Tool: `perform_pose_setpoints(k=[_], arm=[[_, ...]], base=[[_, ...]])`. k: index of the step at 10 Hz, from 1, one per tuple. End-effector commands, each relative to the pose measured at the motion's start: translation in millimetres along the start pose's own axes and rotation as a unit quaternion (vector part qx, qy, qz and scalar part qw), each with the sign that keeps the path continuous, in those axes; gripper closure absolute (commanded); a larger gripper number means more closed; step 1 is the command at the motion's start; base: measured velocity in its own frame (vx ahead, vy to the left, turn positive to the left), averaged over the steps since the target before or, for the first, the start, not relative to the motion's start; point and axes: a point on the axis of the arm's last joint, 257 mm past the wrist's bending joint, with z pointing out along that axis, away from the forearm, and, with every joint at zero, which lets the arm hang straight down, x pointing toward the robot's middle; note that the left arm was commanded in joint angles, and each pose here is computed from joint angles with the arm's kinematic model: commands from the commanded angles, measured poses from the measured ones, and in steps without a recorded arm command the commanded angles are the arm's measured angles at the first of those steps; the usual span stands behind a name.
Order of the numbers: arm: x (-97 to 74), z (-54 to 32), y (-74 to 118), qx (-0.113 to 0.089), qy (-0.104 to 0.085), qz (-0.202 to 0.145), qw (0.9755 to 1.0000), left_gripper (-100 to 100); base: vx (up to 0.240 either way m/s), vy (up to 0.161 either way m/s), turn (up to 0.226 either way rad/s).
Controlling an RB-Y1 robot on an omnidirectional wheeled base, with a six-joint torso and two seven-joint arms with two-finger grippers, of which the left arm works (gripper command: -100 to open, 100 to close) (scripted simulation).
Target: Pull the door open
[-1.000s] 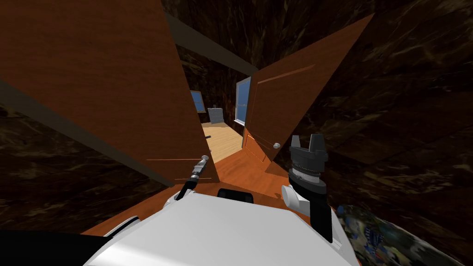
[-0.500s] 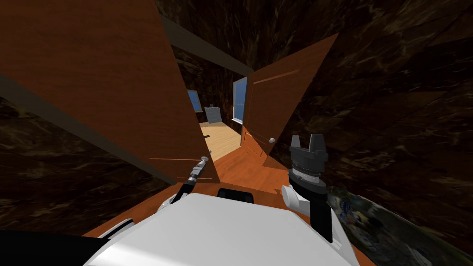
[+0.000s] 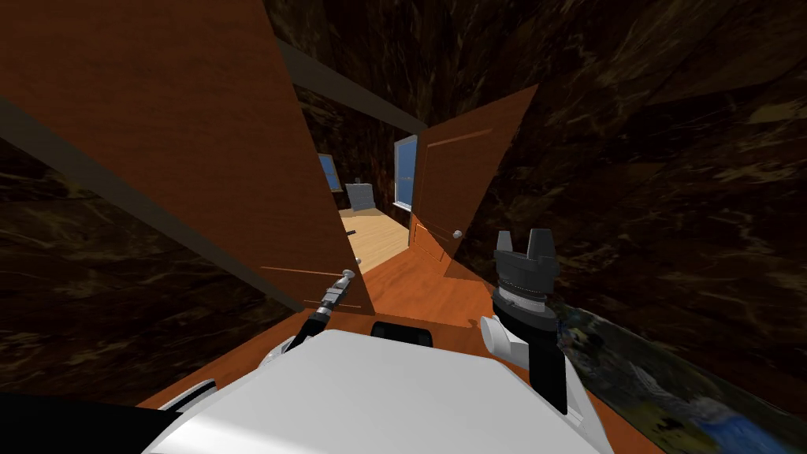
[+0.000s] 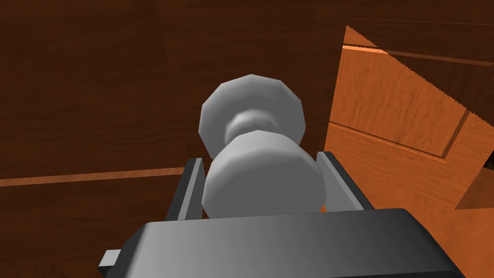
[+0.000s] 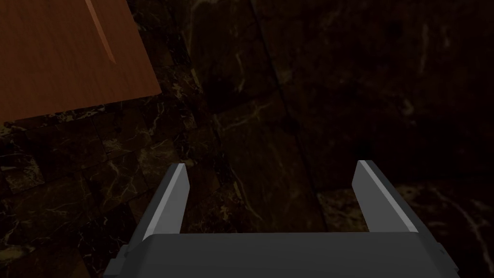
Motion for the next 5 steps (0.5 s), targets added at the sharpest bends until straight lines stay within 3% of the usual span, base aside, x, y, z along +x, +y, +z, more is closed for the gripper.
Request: perform_pose_setpoints(k=[1,5], arm=[[1.0,-4.8,1.4,-0.007,0.002,-0.001,1.0,100],[2.1,-21.7,1.3,-0.029,0.004,-0.001,0.9996,100]], base=[[-0.221,0.049,-0.144],[-0.188,0.07,-0.123]])
